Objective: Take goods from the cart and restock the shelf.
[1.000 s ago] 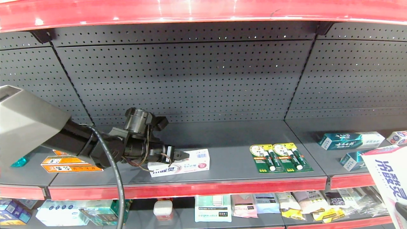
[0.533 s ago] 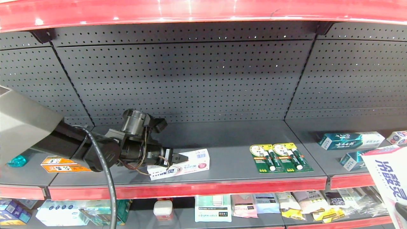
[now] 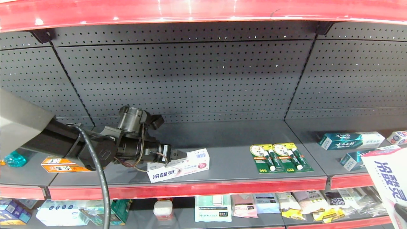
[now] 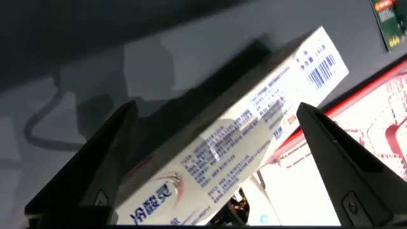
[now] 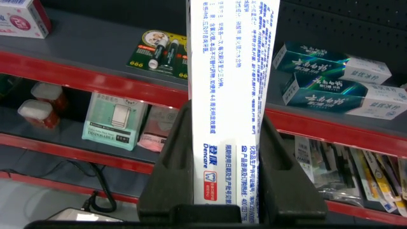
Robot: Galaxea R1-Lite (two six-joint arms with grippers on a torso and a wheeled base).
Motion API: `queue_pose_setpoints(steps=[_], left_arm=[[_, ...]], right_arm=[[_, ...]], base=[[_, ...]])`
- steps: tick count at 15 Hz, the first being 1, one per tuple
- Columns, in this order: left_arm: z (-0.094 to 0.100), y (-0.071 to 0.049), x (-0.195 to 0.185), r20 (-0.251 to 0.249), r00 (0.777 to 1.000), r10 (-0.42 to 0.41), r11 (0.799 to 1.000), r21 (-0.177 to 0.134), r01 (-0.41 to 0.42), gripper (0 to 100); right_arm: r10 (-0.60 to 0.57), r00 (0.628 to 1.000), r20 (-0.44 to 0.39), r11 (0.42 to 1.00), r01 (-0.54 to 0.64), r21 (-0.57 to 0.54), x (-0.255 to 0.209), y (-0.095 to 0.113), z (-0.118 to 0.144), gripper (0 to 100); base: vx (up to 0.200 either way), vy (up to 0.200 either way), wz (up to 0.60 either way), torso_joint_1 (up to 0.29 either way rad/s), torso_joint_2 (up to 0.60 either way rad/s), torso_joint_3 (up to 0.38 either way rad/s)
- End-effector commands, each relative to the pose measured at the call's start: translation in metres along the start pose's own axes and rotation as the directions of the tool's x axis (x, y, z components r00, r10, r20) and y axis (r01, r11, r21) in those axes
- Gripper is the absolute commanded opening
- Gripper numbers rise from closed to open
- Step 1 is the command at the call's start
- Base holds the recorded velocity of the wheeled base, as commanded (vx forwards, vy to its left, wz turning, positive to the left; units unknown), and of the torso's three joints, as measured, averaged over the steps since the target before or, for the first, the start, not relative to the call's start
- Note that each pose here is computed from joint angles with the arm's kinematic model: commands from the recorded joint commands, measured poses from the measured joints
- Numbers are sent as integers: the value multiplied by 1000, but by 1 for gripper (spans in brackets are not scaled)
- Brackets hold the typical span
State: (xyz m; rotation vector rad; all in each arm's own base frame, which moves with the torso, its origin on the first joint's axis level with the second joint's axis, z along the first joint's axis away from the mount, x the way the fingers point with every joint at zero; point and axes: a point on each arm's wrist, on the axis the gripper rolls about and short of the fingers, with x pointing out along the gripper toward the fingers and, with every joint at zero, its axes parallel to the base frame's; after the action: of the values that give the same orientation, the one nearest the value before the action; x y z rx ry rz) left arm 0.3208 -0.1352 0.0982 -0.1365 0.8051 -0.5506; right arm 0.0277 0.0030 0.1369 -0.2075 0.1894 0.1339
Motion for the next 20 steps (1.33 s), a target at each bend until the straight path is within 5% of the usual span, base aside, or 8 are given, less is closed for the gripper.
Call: queue_pose_setpoints(steps=[1,3,7,13,20], left_arm=[[7,2,10,18,999,30,999,-25,-29,100],[9,9,30,21,991,132,991,-40,-131,100],[8,12,39,-1,988,156,987,-25,-156,100],[6,11,40,-29,996,81,996,46,-80,100],[8,5,26,-45,999,22,999,44,-20,100]], right_arm=[[0,1000,4,1000,0,1,0,0,1,0],[-1,1000,11,1000,1,2,-1,0,1,0],[-2,1000,13,1000,2,3,-2,0,0,0],[-1,1000,11,1000,1,3,-2,0,-1,0],[0,1000,4,1000,0,2,-1,1,-2,0]], base=[[0,0,0,0,0,0],[0,0,0,0,0,0],[0,0,0,0,0,0],[0,0,0,0,0,0],[0,0,0,0,0,0]])
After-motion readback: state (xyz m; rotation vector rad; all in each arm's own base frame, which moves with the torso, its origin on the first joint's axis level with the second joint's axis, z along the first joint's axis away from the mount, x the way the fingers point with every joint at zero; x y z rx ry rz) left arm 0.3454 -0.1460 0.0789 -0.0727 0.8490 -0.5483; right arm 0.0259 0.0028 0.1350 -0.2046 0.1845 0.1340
